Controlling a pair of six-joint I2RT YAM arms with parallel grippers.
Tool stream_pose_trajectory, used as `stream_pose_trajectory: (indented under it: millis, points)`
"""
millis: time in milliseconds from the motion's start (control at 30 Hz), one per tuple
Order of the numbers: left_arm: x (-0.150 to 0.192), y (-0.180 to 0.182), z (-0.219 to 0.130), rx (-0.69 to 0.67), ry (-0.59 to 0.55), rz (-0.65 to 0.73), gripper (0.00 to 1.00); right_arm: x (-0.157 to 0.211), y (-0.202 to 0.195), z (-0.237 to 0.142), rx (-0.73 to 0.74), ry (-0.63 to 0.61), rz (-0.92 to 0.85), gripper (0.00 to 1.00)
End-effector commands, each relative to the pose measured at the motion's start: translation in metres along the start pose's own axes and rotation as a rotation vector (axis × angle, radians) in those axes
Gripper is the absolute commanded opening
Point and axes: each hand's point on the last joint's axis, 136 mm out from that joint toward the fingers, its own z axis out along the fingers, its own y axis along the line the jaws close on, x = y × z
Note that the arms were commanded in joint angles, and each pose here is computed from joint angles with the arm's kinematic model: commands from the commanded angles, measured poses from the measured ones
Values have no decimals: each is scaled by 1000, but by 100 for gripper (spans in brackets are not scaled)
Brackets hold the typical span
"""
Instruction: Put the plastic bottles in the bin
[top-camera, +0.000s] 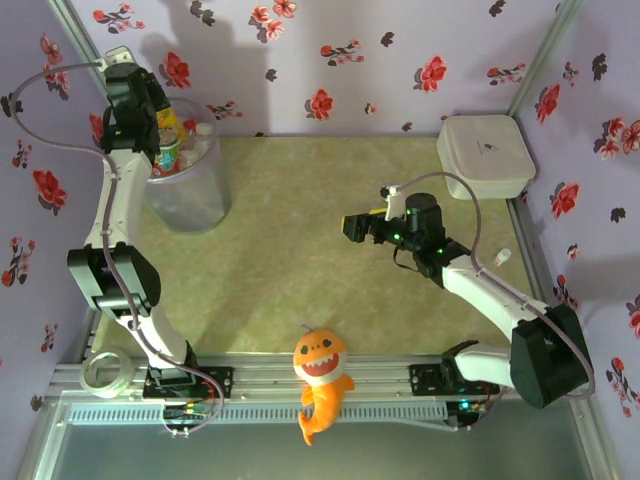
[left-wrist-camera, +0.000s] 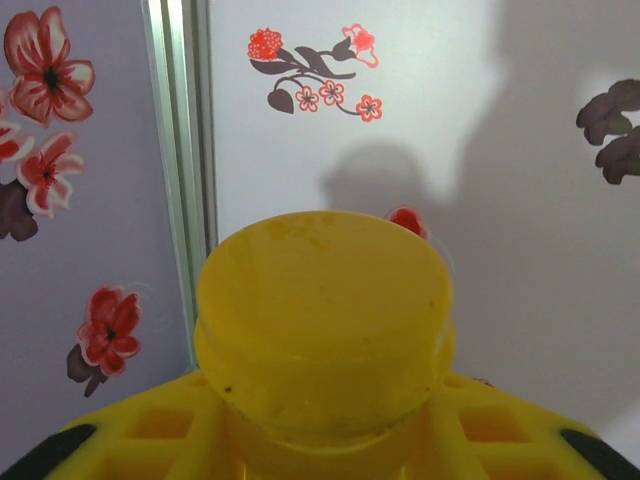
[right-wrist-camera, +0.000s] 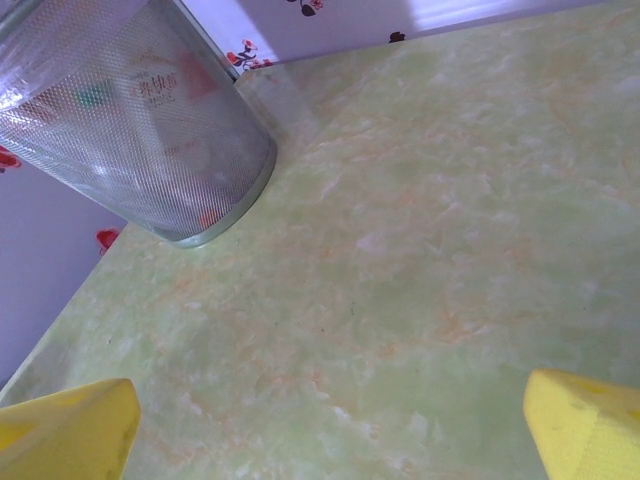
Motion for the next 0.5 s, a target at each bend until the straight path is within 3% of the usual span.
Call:
stream_pose_trajectory:
  millis: [0, 200, 467]
  points:
    - [-7, -1, -10, -13, 5, 93, 0, -12, 3, -4, 1, -36, -36, 99]
    - [-27, -8, -19, 4, -21, 166, 0, -12, 3, -1, -5, -37, -30, 99]
    - [7, -12, 6, -5, 119, 272, 0, -12, 4, -1, -5, -36, -33, 99]
